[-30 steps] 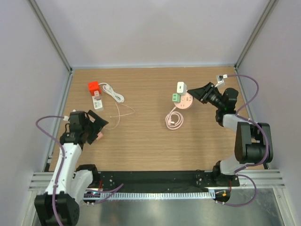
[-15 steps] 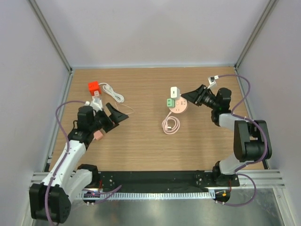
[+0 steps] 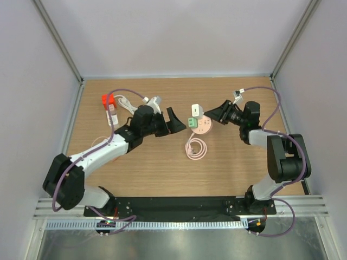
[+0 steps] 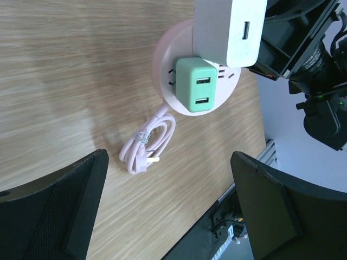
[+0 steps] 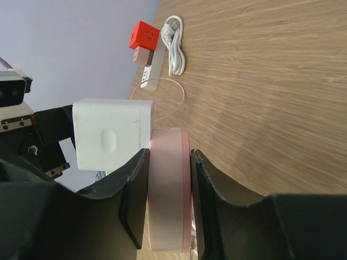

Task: Pull the plug off the socket

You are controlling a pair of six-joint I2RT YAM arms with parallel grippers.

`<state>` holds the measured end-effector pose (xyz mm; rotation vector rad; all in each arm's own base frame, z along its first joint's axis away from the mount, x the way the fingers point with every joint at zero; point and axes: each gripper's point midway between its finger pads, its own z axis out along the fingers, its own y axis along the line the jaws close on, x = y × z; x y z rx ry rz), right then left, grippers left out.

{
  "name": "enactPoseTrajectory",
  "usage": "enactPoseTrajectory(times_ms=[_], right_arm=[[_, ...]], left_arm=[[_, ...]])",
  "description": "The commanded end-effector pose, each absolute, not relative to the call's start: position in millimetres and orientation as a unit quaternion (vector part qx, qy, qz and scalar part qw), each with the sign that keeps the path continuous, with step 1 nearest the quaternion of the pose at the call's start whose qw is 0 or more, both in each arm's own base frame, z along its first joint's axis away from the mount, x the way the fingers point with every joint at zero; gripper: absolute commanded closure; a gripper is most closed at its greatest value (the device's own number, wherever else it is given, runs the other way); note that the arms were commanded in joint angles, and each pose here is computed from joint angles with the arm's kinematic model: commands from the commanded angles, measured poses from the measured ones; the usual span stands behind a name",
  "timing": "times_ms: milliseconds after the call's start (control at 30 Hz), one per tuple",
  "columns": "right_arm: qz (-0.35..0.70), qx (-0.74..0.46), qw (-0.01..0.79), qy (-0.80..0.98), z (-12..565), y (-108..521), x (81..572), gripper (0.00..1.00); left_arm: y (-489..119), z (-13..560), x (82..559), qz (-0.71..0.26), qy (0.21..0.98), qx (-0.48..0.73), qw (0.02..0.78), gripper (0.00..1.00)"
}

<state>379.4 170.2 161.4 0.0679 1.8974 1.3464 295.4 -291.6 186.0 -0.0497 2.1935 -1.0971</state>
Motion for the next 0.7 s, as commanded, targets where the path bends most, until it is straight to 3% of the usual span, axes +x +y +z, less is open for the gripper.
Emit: enactPoseTrajectory(times_ms=[0, 367, 667], right_arm=[[0.540, -0.009, 0.436, 0.720, 194.4, 174.4, 389.4, 0.99], [0.543, -0.010, 0.429, 0.722, 190.2, 179.3, 389.3, 0.99], [0.544, -0.010, 0.428, 0.722, 191.2, 180.3, 388.6, 0.99]], left_arm=[[-313.1, 202.9, 312.6, -0.414, 0.825, -0.001, 0.384, 0.00], [-356.0, 186.5, 329.6, -0.374, 0.837, 0.016, 0.399, 0.04], [-358.9, 172.3, 349.0, -0.313, 0.851, -0.007, 0.422, 0.29]])
